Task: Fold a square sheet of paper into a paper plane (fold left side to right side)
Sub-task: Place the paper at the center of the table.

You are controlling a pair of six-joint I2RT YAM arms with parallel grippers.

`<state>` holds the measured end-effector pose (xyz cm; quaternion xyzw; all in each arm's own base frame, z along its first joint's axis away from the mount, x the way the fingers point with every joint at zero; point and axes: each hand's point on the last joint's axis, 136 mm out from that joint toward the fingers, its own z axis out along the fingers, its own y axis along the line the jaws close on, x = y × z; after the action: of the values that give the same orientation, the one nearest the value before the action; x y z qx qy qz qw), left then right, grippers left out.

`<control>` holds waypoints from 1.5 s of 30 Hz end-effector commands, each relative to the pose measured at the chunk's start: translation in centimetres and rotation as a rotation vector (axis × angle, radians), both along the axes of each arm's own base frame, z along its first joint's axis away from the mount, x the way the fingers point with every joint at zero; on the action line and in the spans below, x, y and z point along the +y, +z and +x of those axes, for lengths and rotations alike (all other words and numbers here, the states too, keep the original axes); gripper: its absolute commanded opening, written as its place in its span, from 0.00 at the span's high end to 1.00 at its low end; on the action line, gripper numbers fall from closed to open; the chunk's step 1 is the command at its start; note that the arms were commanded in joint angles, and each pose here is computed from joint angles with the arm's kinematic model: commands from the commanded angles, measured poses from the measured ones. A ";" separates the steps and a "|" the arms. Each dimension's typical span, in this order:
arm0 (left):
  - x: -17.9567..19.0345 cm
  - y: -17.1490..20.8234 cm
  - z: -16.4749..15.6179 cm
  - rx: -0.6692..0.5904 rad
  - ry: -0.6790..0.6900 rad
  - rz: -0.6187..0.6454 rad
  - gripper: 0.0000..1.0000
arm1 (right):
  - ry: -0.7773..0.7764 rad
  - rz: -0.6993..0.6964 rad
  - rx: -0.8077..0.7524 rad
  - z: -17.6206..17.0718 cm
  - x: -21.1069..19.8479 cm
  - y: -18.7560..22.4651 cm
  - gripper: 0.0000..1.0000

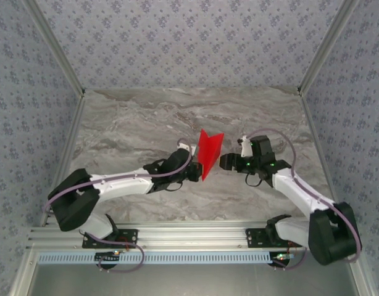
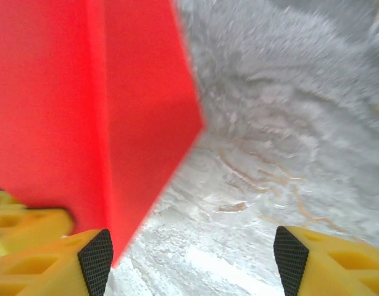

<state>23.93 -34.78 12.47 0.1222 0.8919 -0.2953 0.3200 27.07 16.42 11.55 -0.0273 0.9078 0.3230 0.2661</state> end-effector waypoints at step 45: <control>0.2 -9.1 -2.1 0.039 -0.010 0.958 1.00 | -0.188 -0.055 0.147 -2.9 -6.8 -0.7 0.21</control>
<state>22.31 -32.03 2.29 0.2543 0.9163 0.2263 0.2111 24.35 7.88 11.07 0.0975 0.9387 0.2223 0.2448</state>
